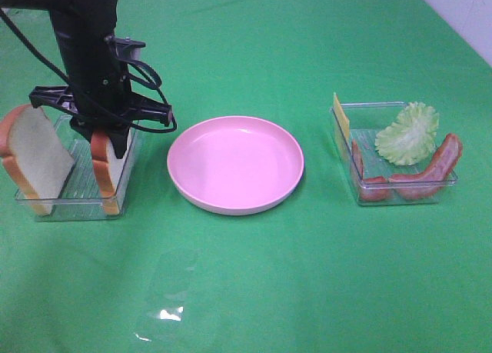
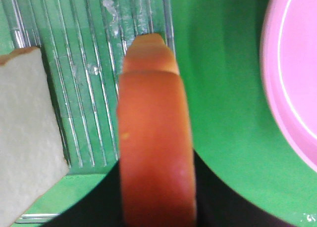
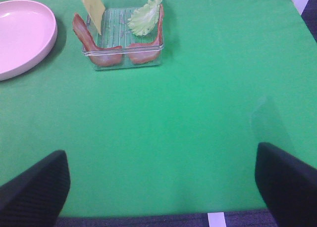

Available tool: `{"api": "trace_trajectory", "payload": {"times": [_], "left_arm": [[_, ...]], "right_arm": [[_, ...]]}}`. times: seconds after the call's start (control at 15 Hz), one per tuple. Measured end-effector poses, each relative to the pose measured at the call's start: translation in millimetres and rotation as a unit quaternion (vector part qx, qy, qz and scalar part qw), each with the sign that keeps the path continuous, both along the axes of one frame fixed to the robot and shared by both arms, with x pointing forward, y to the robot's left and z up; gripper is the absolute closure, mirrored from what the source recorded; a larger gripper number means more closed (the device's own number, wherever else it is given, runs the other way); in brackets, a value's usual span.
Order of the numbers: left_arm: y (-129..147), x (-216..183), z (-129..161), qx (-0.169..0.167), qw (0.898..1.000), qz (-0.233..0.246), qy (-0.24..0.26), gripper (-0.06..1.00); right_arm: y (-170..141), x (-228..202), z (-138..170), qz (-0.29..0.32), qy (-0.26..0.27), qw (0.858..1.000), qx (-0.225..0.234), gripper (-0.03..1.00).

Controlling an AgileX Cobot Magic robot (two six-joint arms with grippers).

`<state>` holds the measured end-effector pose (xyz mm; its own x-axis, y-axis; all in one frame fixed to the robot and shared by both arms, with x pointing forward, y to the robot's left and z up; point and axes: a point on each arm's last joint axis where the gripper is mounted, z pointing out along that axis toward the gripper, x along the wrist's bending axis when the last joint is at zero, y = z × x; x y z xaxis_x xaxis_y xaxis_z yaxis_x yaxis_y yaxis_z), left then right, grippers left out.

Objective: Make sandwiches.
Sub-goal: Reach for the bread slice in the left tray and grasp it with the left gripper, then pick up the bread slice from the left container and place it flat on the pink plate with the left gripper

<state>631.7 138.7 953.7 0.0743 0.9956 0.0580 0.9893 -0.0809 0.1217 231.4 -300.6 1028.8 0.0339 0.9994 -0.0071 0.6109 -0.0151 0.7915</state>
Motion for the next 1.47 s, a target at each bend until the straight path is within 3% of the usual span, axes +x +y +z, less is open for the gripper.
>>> {"api": "trace_trajectory", "payload": {"times": [0.53, 0.73, 1.0, 1.13, 1.33, 1.47], "left_arm": [[2.2, -1.7, 10.4, 0.019, 0.999, 0.004, 0.025, 0.75], [-3.9, 13.1, 44.4, -0.003, 1.0, 0.006, -0.023, 0.75], [-9.7, 19.9, 98.4, -0.054, 0.994, 0.01, -0.094, 0.75], [-14.3, 18.8, 125.9, -0.096, 0.988, 0.013, -0.122, 0.75], [-26.5, 15.0, 134.4, -0.17, 0.98, 0.019, -0.105, 0.75], [-40.5, 16.3, 133.1, -0.223, 0.969, 0.009, -0.107, 0.75]], "right_arm": [[0.0, 0.0, 0.0, 0.0, 0.0, 1.0, 0.0, -0.01], [0.0, 0.0, 0.0, 0.0, 0.0, 1.0, 0.0, -0.01], [0.0, 0.0, 0.0, 0.0, 0.0, 1.0, 0.0, -0.01], [0.0, 0.0, 0.0, 0.0, 0.0, 1.0, 0.0, -0.01], [0.0, 0.0, 0.0, 0.0, 0.0, 1.0, 0.0, -0.01], [0.0, 0.0, 0.0, 0.0, 0.0, 1.0, 0.0, -0.01]]}}
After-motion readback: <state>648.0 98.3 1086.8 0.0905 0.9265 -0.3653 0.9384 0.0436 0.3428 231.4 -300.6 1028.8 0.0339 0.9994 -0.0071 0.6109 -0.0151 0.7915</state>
